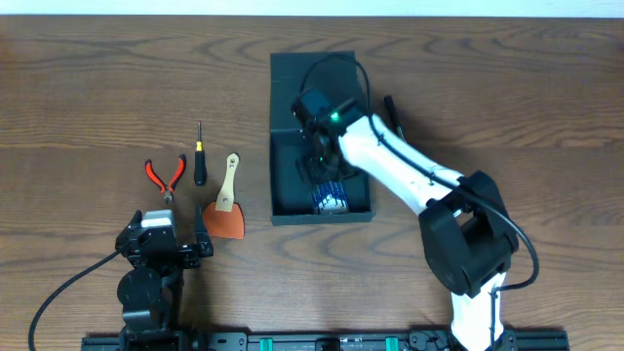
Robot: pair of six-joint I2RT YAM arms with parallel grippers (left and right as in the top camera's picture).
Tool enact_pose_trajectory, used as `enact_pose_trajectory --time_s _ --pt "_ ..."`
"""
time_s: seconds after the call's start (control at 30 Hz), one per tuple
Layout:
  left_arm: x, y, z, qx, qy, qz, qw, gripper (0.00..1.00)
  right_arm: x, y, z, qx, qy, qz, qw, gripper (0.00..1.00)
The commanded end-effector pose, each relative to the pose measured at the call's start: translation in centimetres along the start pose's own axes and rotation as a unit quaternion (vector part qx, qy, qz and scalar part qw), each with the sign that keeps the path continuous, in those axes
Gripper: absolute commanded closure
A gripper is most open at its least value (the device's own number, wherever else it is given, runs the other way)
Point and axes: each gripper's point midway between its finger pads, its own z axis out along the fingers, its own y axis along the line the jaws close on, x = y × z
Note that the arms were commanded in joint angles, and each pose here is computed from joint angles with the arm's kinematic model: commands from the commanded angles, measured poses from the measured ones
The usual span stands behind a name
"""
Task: Pack container
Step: 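Release the case and move the right gripper toward the hammer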
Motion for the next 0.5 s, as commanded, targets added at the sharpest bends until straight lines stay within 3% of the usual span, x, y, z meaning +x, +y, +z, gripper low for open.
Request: enact_pose_trajectory --time_s 0.0,0.13,0.27,0.47 --pt "1.1 -0.2 0.3 0.006 0.012 0.0 1.0 0.02 -4.7 -1.0 -6.0 0.003 -0.075 0.003 0.997 0.15" --pt "1.1 -0.2 0.3 0.006 0.012 0.0 1.0 0.02 -6.9 -5.2 -13.4 0.044 -0.124 0.033 0.991 0.12" --pt "1.1 -0.2 0.3 0.006 0.012 0.0 1.0 0.02 -6.0 -11.7 -18.6 0.079 -0.13 0.076 0.985 0.1" --pt "1.1 -0.2 0.3 0.006 0.012 0.0 1.0 0.02 -1.7 -19.4 -18.0 0.095 -0.047 0.138 0.985 0.08"
